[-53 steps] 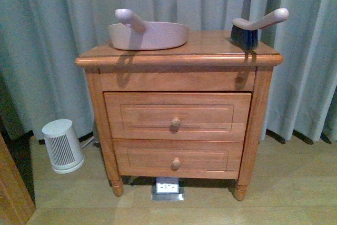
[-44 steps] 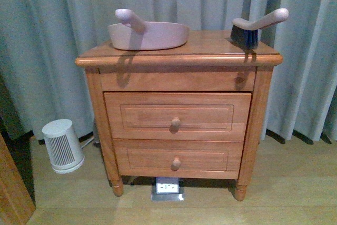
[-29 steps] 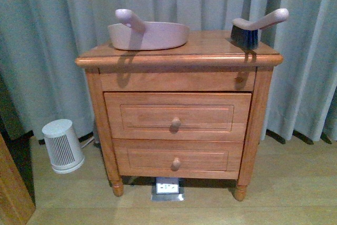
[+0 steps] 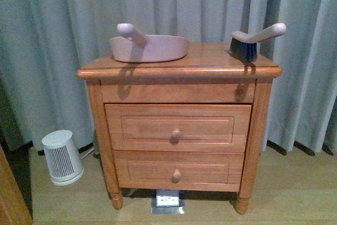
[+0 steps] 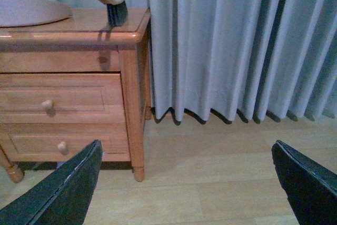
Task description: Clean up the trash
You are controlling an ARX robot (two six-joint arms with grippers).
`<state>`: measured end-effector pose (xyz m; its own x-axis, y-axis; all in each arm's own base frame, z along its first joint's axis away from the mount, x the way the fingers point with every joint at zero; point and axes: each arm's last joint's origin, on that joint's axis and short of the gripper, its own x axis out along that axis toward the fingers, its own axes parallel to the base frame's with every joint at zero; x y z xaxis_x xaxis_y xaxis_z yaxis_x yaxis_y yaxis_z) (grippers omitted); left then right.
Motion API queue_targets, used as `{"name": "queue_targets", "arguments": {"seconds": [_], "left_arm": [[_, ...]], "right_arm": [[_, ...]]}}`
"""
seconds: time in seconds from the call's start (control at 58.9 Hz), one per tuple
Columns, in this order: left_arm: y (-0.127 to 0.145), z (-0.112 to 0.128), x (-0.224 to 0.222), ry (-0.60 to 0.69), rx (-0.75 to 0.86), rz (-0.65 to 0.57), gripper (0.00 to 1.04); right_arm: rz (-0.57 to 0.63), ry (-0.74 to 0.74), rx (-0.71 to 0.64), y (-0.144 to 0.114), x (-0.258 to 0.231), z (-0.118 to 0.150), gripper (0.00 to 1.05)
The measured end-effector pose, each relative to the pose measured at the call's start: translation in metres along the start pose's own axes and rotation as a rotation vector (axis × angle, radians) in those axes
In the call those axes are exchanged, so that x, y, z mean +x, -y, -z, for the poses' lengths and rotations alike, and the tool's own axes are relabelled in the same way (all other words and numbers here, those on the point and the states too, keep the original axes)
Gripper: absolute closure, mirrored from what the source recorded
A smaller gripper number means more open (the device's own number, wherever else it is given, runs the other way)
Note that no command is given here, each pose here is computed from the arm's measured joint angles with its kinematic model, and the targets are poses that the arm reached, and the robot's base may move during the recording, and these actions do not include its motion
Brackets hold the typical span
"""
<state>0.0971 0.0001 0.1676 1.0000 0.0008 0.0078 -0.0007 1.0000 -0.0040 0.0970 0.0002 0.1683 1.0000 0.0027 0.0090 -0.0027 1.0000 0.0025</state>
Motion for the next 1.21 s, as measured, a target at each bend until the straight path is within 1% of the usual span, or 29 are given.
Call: {"name": "queue_targets", "arguments": {"seconds": [1.206], "left_arm": [[0.0000,0.0000,0.0000,0.000,0.000,0.000,0.08]], "right_arm": [[0.000,0.000,0.000,0.0000,0.0000,0.0000,0.07]]}}
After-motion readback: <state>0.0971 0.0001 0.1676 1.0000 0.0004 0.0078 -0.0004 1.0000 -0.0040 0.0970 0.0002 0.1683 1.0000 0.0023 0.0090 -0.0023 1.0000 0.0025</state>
